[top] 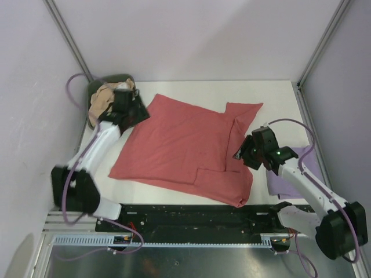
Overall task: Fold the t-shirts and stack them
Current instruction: Flatten out the tshirt
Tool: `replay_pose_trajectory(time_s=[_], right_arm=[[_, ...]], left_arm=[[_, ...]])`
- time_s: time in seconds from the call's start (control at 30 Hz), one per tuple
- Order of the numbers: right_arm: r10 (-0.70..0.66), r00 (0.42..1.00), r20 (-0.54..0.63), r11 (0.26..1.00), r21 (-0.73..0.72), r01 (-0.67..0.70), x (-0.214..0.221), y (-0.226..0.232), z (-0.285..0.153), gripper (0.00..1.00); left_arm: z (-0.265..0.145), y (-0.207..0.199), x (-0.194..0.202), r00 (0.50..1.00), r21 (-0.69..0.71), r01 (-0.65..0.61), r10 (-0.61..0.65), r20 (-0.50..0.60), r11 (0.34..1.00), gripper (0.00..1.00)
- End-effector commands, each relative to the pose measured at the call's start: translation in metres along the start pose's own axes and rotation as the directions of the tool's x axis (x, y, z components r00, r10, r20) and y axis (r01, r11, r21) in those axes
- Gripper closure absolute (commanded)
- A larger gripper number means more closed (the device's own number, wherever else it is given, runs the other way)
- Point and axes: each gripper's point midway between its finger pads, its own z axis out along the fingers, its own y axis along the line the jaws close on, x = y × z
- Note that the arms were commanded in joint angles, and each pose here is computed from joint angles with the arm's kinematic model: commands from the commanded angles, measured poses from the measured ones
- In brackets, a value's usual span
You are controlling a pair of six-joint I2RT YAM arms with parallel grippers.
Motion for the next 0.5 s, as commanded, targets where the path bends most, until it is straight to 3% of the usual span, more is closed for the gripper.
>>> replay_pose_trajectory(time_s=[0.0,0.2,0.47], right_arm=[[-0.027,0.994,0.102,0.993,-0.115,0.038,-0.043,0.035,0.013,0.4],[-0.017,0.996,0.092,0.993,-0.116,0.027,-0.053,0.036,0.031,0.42],[-0.029,0.994,0.109,0.995,-0.094,0.04,-0.061,0.027,0.03,0.43]], left_arm=[[0.058,-0.054,0.007,0.987,0.099,-0.112,0.122,-0.104,0.989,0.32],[0.128,-0.073,-0.01,0.987,0.073,-0.095,0.103,-0.126,0.993,0.34],[0.175,-0.02,-0.014,0.986,-0.031,-0.031,0.025,-0.167,0.999,0.36]])
